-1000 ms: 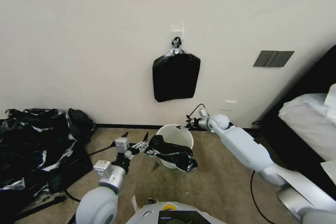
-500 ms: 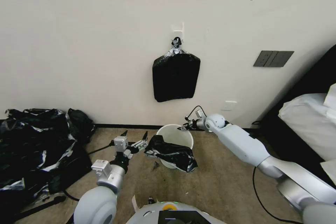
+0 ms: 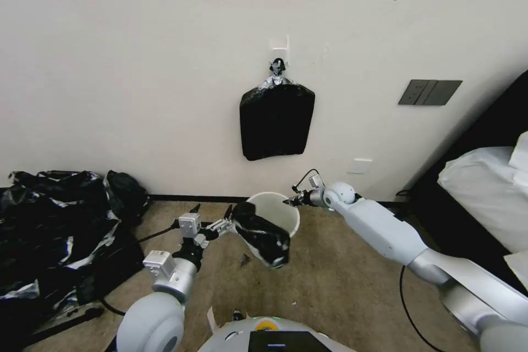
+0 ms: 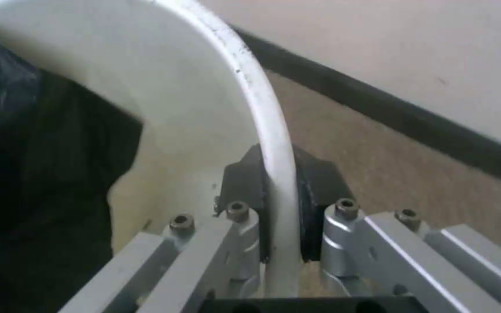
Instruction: Place a trash bag onto the trash bin.
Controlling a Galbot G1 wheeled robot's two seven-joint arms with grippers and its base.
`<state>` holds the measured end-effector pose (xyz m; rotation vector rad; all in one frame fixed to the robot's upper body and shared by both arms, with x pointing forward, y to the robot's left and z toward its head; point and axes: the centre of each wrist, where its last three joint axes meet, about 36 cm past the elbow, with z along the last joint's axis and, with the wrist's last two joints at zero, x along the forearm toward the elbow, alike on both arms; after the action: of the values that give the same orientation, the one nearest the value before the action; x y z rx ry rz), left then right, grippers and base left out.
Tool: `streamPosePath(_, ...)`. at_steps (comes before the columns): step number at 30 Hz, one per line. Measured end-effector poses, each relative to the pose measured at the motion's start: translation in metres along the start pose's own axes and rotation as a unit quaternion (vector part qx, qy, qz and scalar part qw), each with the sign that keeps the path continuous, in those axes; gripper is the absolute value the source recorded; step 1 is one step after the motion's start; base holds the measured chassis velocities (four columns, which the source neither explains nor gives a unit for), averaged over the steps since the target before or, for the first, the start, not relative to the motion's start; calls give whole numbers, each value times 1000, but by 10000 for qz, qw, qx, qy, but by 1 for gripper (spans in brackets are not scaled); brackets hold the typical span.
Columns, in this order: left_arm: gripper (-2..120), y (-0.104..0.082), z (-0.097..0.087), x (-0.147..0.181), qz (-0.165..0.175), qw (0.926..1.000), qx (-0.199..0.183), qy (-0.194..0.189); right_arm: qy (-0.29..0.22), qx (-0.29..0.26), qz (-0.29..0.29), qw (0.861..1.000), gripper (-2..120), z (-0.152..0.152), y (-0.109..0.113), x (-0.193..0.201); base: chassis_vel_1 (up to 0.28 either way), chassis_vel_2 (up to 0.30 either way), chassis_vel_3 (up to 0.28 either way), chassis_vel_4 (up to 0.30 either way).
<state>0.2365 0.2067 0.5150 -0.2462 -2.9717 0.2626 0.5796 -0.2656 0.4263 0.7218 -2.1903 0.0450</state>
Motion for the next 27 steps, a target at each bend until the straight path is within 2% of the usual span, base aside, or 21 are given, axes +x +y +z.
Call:
streamPosePath(1,100,0,0,0,0,10000,8,-7,-65,-329,109,9994,7,6,1,4,0,0,0,0)
streamPosePath(2,100,0,0,0,0,10000,8,-7,-65,-329,109,9994,7,6,1,4,0,0,0,0)
streamPosePath(4,100,-1,0,0,4,10000,17,-20,-176,-1037,271,9941,7,20,5,17,0,0,0,0)
streamPosePath(6,100,-1,0,0,5,10000,18,-24,-195,-1191,312,9922,7,24,7,21,0,0,0,0)
streamPosePath(8,100,-1,0,-1,8,10000,30,-38,-258,-1703,481,9839,7,34,17,45,0,0,0,0)
streamPosePath(15,100,-1,4,-3,-13,10000,66,-50,-425,-2390,640,9680,7,50,31,81,0,0,0,0)
streamPosePath(17,100,0,6,-4,-41,9999,74,-64,-662,-2770,684,9562,7,57,38,87,0,0,0,0)
streamPosePath(18,100,0,6,-4,-41,9999,74,-64,-662,-2770,684,9562,7,57,38,87,0,0,0,0)
streamPosePath(19,100,1,7,-5,-98,9999,75,-69,-760,-2976,696,9491,7,61,42,92,0,0,0,0)
streamPosePath(21,100,7,7,-7,-352,9993,77,-93,-878,-3110,712,9437,7,71,51,104,0,0,0,0)
streamPosePath(25,100,14,6,-10,-524,9985,91,-119,-914,-3116,750,9428,7,81,60,115,0,0,0,0)
streamPosePath(27,100,23,4,-14,-642,9978,61,-162,-950,-3021,877,9445,7,97,76,121,0,0,0,0)
